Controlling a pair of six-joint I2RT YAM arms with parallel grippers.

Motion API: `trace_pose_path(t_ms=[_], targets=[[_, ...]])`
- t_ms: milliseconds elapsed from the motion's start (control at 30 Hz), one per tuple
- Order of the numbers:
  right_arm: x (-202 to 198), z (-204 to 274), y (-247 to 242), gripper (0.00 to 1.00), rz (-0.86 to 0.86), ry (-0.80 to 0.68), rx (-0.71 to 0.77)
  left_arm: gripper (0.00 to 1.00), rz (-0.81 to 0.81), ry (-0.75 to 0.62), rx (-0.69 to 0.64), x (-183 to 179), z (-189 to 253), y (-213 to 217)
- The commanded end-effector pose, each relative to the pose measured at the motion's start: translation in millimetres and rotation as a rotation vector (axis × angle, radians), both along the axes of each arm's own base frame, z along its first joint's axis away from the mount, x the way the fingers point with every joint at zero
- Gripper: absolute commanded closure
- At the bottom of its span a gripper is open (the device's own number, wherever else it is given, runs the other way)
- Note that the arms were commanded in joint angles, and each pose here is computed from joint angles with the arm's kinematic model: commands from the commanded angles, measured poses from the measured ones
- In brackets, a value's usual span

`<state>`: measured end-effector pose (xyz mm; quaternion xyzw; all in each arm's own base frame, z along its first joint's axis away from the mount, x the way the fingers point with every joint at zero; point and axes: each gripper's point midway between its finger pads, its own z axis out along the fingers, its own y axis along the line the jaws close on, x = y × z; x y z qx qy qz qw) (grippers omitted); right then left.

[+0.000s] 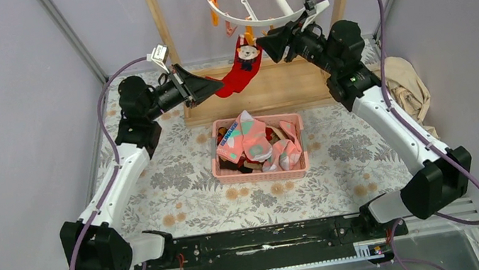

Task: Remove the socks clipped to the hanger
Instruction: Remove the sock from the hanger.

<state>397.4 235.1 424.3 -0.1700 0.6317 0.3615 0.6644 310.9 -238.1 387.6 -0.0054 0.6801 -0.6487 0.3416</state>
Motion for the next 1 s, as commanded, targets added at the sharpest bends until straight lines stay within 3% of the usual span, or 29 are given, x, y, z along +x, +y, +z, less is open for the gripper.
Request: trace_pose_path(t_ms=[0, 733, 967], targets=[[-6.3, 39.1, 5.4, 0.41, 0.053, -0.105, 0.067, 0.89, -0.027, -0.053, -0.008, -11.4, 19.8, 2.5], [-5.5, 24.9, 53.1, 0.41, 0.137, -0.040, 0.154, 0.89, -0.026, -0.068, 0.021, -20.1, 24.1, 8.1], [9.3, 18.2, 39.6, 0.40, 0.009, -0.005, 0.168, 0.90, -0.026, -0.072, 0.034, -19.8, 23.8, 8.3]])
